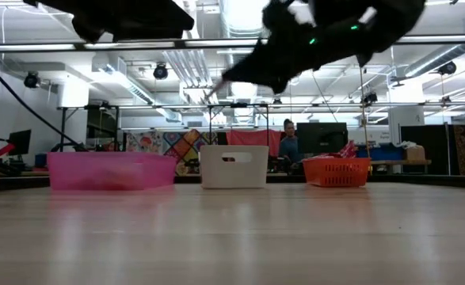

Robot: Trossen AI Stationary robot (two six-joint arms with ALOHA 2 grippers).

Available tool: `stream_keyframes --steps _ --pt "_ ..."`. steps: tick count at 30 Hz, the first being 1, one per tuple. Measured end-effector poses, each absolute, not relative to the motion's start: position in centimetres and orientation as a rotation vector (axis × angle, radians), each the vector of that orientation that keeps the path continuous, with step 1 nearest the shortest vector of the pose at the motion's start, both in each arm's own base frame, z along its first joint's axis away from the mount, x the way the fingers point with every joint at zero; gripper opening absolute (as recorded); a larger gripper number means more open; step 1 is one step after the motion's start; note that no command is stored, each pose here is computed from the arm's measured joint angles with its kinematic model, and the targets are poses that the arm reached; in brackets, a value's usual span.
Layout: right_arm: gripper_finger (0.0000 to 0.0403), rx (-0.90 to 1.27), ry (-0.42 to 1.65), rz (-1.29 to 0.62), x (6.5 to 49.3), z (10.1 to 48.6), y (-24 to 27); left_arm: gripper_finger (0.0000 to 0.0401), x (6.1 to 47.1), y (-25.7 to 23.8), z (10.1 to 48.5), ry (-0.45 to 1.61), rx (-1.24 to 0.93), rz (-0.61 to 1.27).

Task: Sort candy
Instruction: Put the white candy into the white bin, then return to Home Position

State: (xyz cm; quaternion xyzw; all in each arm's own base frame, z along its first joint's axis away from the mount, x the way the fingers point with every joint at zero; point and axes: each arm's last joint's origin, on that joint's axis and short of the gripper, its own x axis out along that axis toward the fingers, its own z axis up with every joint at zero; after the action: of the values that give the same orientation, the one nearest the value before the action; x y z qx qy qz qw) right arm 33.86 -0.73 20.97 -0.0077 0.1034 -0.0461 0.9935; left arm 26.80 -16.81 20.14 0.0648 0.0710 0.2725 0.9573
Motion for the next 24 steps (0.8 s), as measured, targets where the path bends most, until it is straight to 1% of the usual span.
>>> stream_keyframes --steps 2,4,7,10,12,16,19,22,24 --pt "0.0038 -0.034 0.313 -0.253 33.9 21.4 -3.5 0.0163 26.4 -16.5 20.8 0.158 0.154 0.552" --pt "0.0038 -0.022 0.416 -0.363 34.0 21.7 -6.4 0.016 25.8 -16.1 21.6 0.178 0.181 0.552" --pt "0.0038 0.03 0.505 -0.453 34.6 21.9 -10.4 0.0155 24.8 -15.3 22.8 0.203 0.217 0.56" --pt "0.0042 0.054 0.523 -0.492 35.6 21.5 -13.2 0.0153 23.7 -14.4 24.1 0.216 0.243 0.576" --pt "0.0064 0.082 0.53 -0.482 36.3 21.2 -14.5 0.0153 23.0 -13.9 24.9 0.222 0.253 0.58" --pt "0.0131 0.152 0.528 -0.486 37.4 20.8 -16.1 0.0153 21.9 -13.1 26.0 0.224 0.269 0.615" --pt "0.0173 0.178 0.575 -0.497 37.8 20.2 -16.6 0.0153 21.5 -12.8 26.2 0.239 0.291 0.617" --pt "0.0201 0.186 0.616 -0.496 37.8 20.0 -16.6 0.0153 21.1 -12.6 25.7 0.279 0.342 0.613" --pt "0.0208 0.182 0.626 -0.485 37.7 20.0 -16.4 0.0153 20.7 -12.4 25.3 0.33 0.381 0.582"
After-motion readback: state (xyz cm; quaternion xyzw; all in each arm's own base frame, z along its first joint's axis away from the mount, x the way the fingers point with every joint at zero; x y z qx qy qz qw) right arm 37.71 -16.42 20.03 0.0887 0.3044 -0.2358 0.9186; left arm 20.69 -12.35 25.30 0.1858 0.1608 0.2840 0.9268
